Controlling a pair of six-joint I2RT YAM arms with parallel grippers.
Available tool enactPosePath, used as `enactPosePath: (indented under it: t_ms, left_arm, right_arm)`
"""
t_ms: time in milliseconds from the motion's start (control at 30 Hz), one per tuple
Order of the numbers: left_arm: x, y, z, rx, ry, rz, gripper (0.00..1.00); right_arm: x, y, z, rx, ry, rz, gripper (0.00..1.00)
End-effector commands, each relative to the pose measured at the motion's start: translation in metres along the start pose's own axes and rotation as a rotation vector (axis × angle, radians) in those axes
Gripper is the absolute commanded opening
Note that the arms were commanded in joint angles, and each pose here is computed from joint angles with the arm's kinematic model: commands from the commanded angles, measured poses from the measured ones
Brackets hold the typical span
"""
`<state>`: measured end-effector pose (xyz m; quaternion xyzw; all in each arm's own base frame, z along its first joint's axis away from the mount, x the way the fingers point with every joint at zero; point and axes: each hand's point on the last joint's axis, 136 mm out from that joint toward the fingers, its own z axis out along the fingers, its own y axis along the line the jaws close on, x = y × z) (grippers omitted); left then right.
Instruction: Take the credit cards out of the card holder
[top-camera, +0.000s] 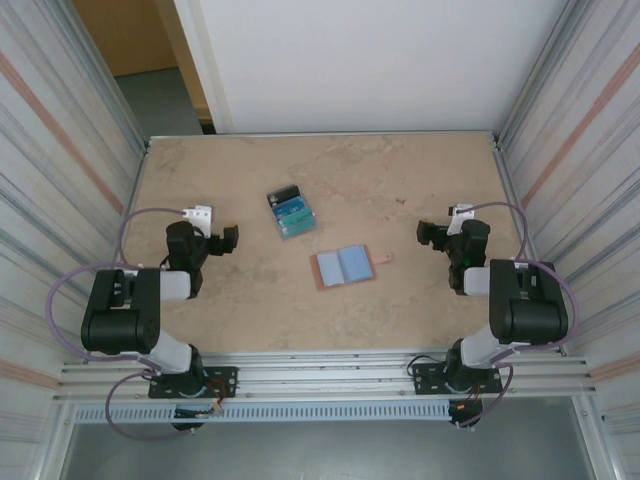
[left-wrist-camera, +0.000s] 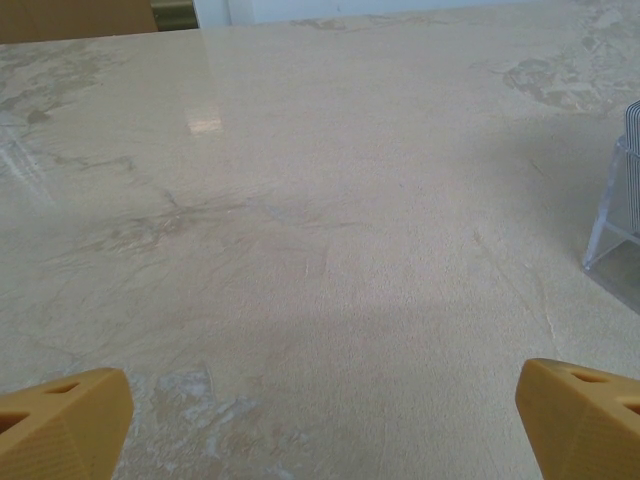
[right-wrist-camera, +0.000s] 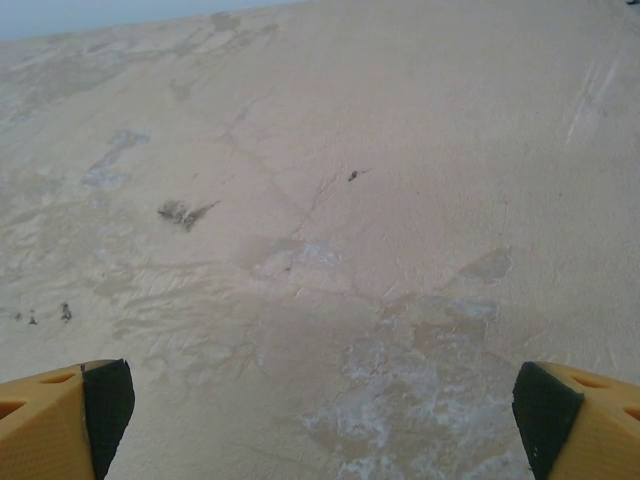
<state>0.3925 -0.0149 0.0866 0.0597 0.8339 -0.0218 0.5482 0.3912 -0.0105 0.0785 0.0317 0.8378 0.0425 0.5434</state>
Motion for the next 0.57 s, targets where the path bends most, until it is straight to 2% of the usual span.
enactPosePath:
  t_ms: [0, 533]
  left_arm:
    - [-0.0054, -0.0027, 0.0008, 0.013, -0.015, -0.001, 0.99]
    - [-0.0062, -0.0029, 0.0008, 0.012, -0.017, -0.002, 0.99]
  right_arm:
    - [-0.0033, -0.0009, 0.0018, 0.009, -0.003, 0.011, 0.99]
    - [-0.0035, -0.0011, 0.0017, 0.010, -0.004, 0.010, 0.99]
